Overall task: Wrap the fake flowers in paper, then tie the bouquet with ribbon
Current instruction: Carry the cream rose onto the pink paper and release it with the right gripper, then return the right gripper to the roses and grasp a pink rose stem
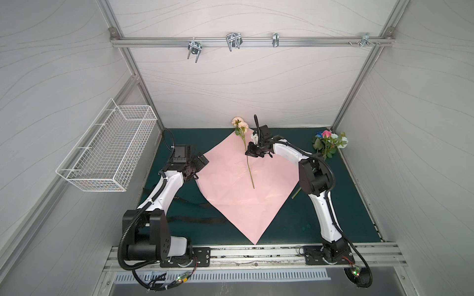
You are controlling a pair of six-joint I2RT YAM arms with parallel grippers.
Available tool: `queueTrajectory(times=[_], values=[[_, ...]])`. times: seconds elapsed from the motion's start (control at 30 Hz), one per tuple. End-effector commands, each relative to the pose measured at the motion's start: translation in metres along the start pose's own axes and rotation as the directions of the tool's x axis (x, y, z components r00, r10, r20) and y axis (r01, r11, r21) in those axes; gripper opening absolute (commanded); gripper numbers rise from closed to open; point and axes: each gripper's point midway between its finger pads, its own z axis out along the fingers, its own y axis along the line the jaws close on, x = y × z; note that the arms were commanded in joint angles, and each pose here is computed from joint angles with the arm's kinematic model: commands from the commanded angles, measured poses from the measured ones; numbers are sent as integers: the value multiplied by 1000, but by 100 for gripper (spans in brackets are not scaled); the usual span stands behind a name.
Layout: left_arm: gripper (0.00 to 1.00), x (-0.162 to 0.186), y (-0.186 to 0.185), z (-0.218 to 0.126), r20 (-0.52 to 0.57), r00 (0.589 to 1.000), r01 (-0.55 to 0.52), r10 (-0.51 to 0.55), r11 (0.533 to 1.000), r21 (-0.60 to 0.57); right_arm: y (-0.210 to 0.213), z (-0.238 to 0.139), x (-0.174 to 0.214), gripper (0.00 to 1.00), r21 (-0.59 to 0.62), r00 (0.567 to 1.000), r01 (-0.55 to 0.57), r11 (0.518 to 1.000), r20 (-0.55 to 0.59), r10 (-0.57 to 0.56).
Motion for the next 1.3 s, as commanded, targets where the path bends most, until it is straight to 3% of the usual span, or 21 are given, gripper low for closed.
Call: queueTrajectory(times=[0.0, 0.1, 0.3, 0.57, 0.73, 0.9, 1.13, 1.27], values=[[99, -7, -13, -3, 15, 1000, -9, 8, 1000, 30, -6, 13, -1, 0, 8, 1000, -23, 1000, -1, 23], [99, -8, -13, -4, 16, 1000, -9, 8, 1000, 30, -10, 20, 3, 5, 5, 999, -34, 999, -19, 34], [99, -7, -12, -4, 16, 1000, -9, 8, 1000, 30, -4, 12, -4, 45, -7, 1000, -19, 1000, 8, 19], [99, -8, -14, -5, 16, 1000, -12, 12, 999, 31, 25, -40, -29, 63, -60, 997, 45, 997, 73, -41], [99, -10, -14, -9, 22, 1000, -16, 16, 1000, 23, 33, -110, -32, 64, -56, 988, 69, 996, 145, -60], [99, -11, -16, -12, 29, 999, -22, 21, 999, 31, -36, -187, -11, 58, 63, 970, -102, 993, 228, 85], [99, -8, -17, -9, 12, 999, -32, 31, 999, 44, -185, -283, 59, 55, 345, 883, -409, 845, 383, 271], [99, -7, -21, -5, 0, 1000, -30, 30, 998, 58, -227, -291, 82, 52, 375, 853, -486, 790, 399, 336]])
